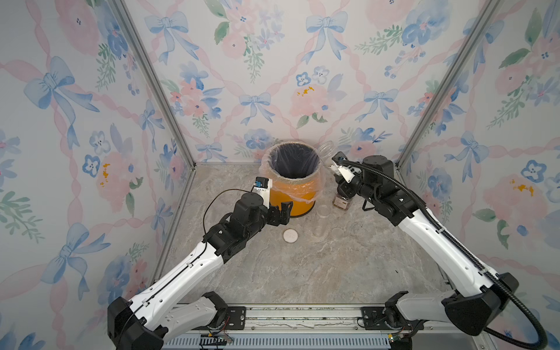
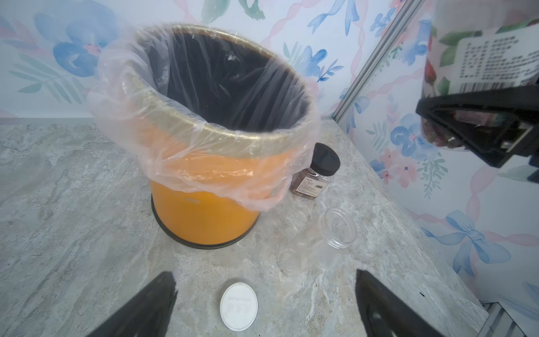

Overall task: Empty the moldy dried flower tea in the jars
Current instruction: Pour the moldy dried flower tea into the trash bin.

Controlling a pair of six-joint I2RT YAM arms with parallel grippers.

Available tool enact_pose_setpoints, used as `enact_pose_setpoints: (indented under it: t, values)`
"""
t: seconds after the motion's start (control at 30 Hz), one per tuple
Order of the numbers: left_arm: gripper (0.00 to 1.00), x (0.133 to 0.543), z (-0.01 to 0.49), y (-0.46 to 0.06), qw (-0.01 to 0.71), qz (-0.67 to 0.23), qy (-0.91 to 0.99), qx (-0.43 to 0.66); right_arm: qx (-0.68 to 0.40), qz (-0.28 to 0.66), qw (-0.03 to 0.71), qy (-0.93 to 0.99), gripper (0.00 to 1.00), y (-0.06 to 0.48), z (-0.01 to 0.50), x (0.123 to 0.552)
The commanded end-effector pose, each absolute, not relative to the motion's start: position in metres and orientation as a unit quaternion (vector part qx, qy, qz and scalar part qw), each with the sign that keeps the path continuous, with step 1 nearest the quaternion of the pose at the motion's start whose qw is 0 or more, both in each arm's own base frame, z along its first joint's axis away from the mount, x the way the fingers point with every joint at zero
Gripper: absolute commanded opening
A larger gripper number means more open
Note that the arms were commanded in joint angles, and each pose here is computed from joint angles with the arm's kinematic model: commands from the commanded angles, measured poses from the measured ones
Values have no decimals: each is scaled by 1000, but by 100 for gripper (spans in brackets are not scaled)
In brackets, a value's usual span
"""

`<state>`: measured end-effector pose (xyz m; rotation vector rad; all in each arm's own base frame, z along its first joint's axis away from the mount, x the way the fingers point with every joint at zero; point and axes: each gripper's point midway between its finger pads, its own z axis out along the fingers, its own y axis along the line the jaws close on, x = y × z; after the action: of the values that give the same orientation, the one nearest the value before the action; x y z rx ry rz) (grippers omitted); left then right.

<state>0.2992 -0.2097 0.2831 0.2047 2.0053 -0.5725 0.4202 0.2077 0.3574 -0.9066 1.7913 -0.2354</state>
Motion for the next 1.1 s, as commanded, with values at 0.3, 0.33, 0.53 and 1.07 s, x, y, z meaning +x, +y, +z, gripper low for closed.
enact_pose_setpoints:
  t: [0.3, 0.33, 0.53, 1.07]
  values:
    - [98, 294, 257, -194, 479, -227, 845, 74, -470, -320, 397, 721, 27, 204, 330, 464]
    - [98, 293, 257, -193, 480, -226, 845, 73, -472, -329, 394, 717, 27, 205, 330, 468]
    - [98, 291, 251, -190, 476, -226, 847, 68, -501, -389, 361, 684, 27, 211, 325, 483]
    - [98, 287, 238, -182, 471, -219, 852, 64, -579, -497, 322, 560, 31, 235, 335, 504]
